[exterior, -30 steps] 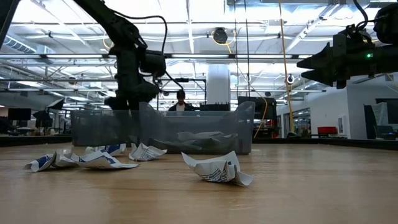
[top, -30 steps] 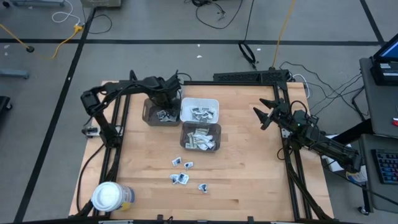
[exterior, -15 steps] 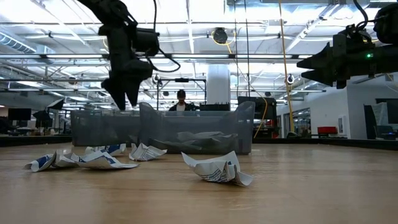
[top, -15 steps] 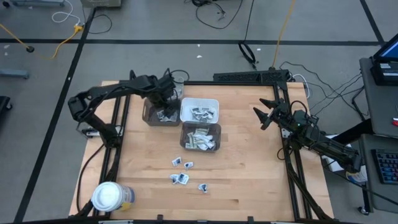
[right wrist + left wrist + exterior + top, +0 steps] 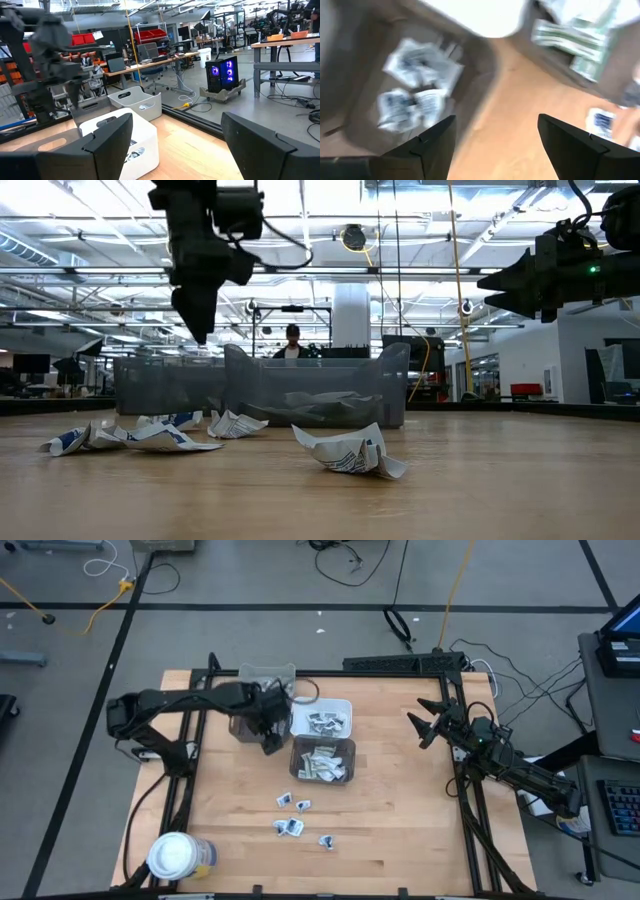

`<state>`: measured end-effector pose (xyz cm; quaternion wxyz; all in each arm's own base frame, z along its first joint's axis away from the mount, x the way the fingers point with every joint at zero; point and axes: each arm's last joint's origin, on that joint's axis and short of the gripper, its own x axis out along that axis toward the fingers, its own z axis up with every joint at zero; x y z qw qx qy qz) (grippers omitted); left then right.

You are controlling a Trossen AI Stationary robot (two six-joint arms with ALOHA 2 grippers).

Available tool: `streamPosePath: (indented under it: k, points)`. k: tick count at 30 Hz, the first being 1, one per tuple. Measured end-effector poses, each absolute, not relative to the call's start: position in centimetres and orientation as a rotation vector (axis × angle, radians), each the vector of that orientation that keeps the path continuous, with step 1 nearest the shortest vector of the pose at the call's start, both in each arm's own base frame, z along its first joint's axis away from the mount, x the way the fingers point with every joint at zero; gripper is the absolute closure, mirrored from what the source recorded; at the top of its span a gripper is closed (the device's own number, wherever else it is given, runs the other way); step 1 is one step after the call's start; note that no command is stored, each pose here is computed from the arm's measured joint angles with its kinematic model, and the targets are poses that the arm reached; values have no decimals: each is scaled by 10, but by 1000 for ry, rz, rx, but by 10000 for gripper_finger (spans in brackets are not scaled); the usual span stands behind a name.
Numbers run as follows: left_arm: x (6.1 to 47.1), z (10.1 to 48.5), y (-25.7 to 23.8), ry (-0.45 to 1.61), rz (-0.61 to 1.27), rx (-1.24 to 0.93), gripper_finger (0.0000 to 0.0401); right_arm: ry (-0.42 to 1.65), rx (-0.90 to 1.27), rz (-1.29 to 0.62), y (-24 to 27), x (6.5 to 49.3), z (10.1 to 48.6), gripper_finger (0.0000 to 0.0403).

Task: Pick & Place First Aid Supplies
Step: Put the blue alcohol pad into the left black bin

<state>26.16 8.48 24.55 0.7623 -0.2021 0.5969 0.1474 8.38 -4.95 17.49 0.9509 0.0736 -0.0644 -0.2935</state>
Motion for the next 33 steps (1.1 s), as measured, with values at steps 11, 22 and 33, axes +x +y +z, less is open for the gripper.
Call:
streamPosePath:
  k: [11,22,33]
  points:
    - [276,246,5,1333,123,-307,122,-131,150,-597,-49,84,175,105]
    - [278,248,-57,1278,18,-271,128,-131,150,-597,-49,84,175,105]
    - [291,210,-62,1478,20,-384,128,-131,150,-597,-49,84,175,105]
